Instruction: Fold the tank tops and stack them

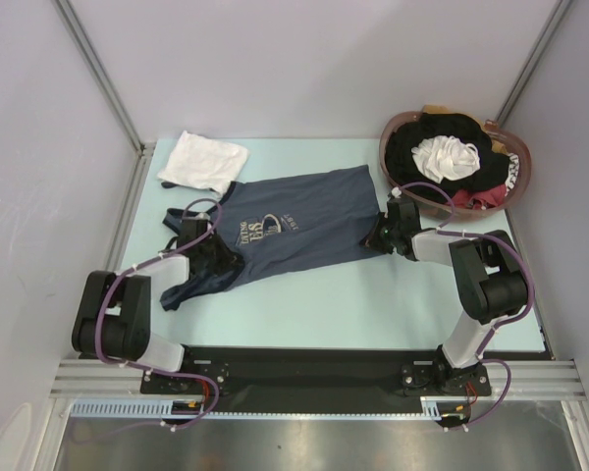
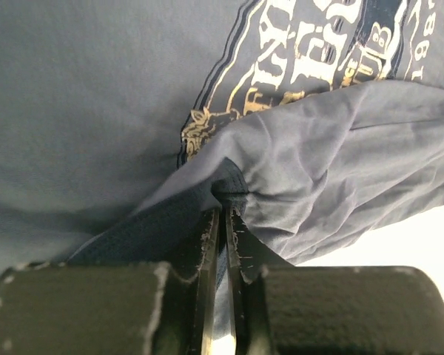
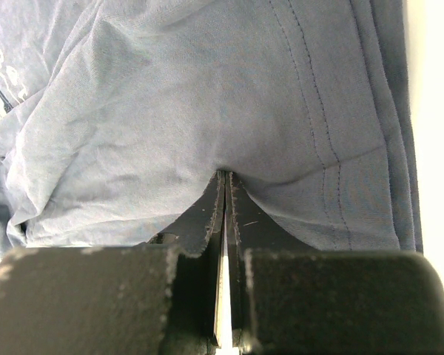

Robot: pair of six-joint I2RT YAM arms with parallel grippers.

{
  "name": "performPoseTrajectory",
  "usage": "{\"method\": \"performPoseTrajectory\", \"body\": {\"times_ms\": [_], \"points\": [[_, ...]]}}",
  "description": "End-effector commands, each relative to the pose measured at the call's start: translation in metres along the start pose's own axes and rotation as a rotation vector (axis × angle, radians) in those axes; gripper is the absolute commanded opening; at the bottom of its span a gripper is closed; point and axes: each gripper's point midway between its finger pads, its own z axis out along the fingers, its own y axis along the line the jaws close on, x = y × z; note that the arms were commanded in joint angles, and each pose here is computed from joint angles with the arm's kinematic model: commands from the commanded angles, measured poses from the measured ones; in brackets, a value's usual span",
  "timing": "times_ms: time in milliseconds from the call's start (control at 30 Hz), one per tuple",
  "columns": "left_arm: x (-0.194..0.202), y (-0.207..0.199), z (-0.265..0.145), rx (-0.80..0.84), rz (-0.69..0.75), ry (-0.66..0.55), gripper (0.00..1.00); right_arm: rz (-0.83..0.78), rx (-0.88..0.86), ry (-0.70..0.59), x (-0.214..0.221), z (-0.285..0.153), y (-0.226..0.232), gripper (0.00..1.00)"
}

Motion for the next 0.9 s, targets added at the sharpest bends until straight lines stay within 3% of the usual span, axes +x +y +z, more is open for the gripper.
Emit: {"method": "performPoseTrajectory", "body": {"times_ms": [0,333,633,833,867], "points": [[-0.034,-0.014,-0.016,-0.012,0.071,-0.099,0.1,0.005,0.123,0.086,0.03,0.006,-0.036,0.0],[-0.06,-0.014,-0.038,-0.029,0.085,-0.169,0.1,0.019,0.145,0.085,0.029,0.006,-0.042,0.0],[-0.077,-0.004,-0.036,-0.028,0.066,-0.187,0.0,0.018,0.141,0.092,0.031,0.008,-0.042,0.0],[-0.092,0.005,-0.04,-0.095,0.079,-0.244,0.01,0.019,0.152,0.088,0.031,0.007,-0.043,0.0],[-0.094,0.009,-0.041,-0.123,0.085,-0.253,0.04,0.021,0.158,0.087,0.03,0.007,-0.045,0.0]]}}
